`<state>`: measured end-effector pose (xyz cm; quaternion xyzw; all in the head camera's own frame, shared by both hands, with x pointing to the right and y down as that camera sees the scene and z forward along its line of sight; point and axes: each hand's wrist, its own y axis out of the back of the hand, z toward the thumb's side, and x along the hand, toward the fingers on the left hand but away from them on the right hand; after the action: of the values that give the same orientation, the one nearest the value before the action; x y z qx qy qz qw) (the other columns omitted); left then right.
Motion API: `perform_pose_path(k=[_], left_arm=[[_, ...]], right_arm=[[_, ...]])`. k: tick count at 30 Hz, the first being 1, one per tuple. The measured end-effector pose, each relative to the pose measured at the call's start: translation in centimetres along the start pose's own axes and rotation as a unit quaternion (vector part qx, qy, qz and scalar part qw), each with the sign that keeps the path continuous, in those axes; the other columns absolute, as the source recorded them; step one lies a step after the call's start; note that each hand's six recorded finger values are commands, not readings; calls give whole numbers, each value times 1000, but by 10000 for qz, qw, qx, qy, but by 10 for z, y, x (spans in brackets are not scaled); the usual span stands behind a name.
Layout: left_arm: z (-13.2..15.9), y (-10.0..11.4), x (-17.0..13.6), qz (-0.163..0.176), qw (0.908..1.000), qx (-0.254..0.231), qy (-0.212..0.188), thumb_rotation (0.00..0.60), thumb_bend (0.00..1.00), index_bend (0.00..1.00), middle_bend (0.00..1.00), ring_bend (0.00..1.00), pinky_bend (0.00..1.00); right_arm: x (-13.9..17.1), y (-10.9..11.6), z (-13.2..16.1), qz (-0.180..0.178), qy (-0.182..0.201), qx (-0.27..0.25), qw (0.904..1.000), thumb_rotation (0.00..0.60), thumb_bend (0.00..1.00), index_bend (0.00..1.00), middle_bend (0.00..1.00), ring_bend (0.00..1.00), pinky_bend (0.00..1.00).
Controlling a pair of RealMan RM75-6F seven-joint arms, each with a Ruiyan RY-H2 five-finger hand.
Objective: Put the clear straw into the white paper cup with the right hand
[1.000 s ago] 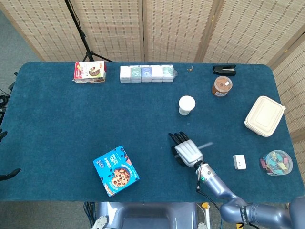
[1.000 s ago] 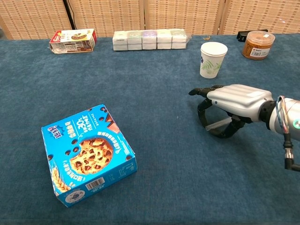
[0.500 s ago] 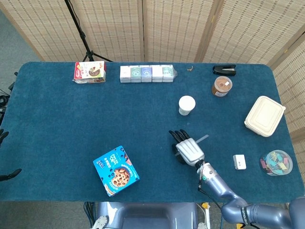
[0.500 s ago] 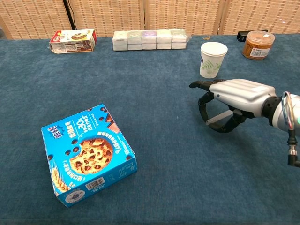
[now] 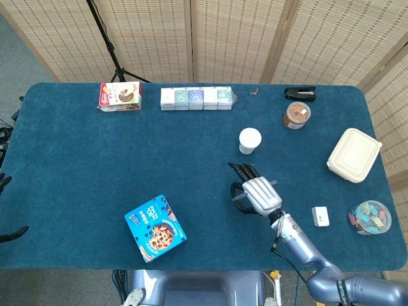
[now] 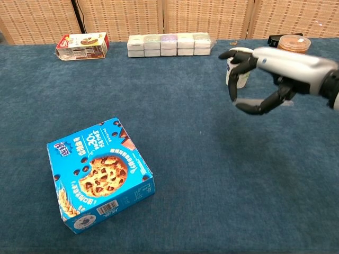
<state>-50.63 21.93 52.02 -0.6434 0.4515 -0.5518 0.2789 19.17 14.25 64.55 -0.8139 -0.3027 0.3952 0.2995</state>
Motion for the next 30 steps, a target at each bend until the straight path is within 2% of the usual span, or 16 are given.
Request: perform_pose_path(k=[9,13,18,21,24,28,30], left_arm=[[-2,1,0,13,10000,0,11,600,8,0,0,0,0],[-2,0,0,-8,10000,2,26,600,8,0,0,0,0],[-4,1,2,14,10000,-7,96,600,7,0,0,0,0],[-5,2,4,10,9999,-20,142,600,8,0,0,0,0],[-6,2,5,4,9998,-32,184,600,8,0,0,0,0],[-8,2,7,-12,9997,-42,225,600,8,0,0,0,0],[-9,2,8,-24,9997,-50,245,600,8,0,0,0,0]], right_arm=[[-10,57,7,-343,-2,-894,9954,600,487,559,0,0,0],[-19,89,12,-573,10,-1460,9876,600,508,559,0,0,0],[-31,116,12,-711,-96,-2086,9754,600,514,562,0,0,0],[-41,131,13,-796,-162,-2537,9639,600,515,563,0,0,0],[-51,143,12,-883,-249,-3059,9476,600,525,566,0,0,0],[-67,156,5,-1071,-457,-3738,9202,600,527,568,0,0,0],[-74,160,0,-1184,-566,-3947,9094,600,527,571,0,0,0]])
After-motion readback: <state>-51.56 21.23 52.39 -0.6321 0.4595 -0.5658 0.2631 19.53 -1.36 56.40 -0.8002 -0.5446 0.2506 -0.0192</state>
